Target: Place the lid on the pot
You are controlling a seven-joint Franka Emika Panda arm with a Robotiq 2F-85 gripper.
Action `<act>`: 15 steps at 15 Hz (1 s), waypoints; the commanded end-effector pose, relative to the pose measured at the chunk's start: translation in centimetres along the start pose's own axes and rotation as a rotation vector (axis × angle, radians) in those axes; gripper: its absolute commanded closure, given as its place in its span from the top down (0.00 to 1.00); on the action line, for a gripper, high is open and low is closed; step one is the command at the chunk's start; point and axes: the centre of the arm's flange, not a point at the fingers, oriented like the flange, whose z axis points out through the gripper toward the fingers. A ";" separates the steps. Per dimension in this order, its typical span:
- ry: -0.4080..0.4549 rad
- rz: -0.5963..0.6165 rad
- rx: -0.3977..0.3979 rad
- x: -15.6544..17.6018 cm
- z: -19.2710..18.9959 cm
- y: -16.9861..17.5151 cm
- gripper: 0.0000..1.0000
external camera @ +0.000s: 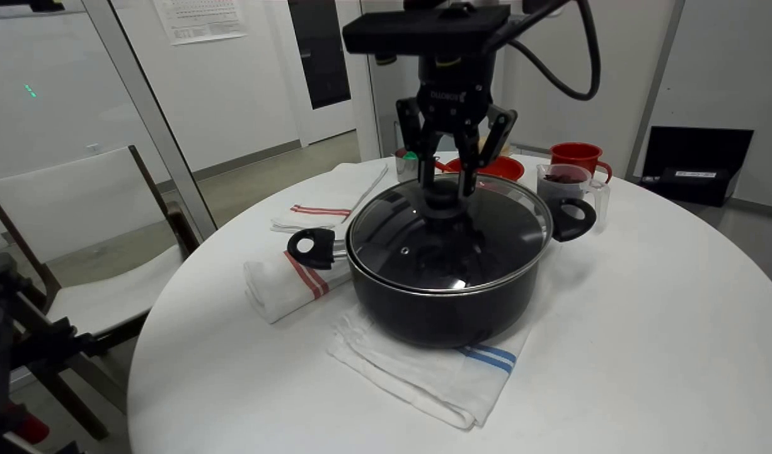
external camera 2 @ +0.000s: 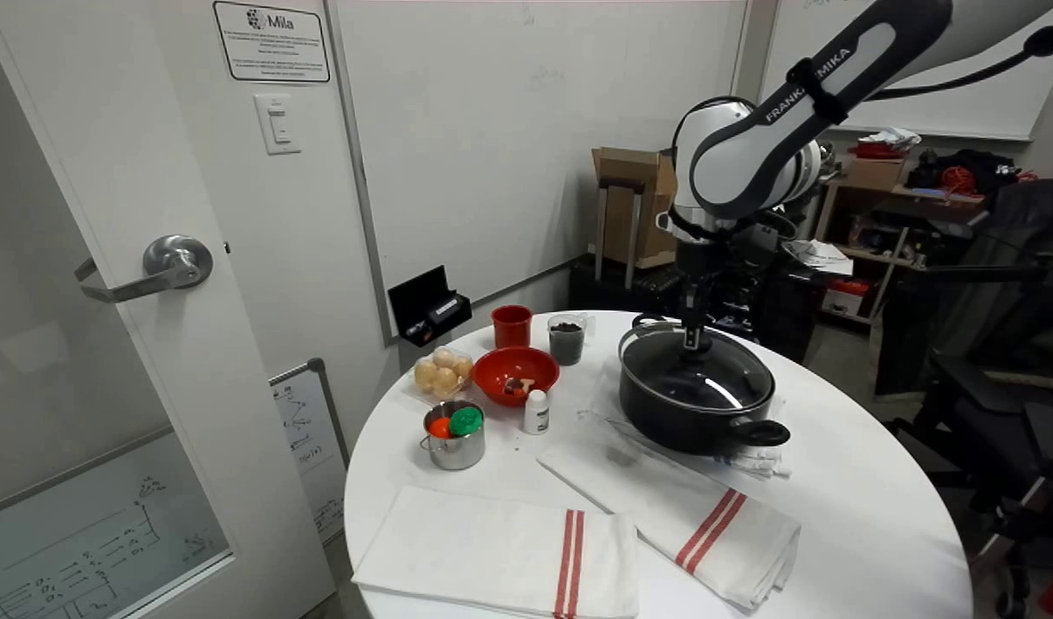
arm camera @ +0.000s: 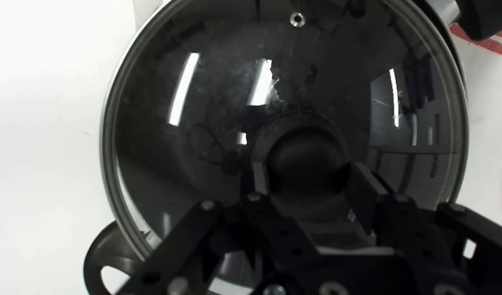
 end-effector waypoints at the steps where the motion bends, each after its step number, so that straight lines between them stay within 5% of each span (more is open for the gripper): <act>1: 0.010 0.007 -0.012 -0.8 -0.9 -0.4 0.25; 15: 0.021 -0.007 -0.021 -1.4 -1.1 -1.0 0.25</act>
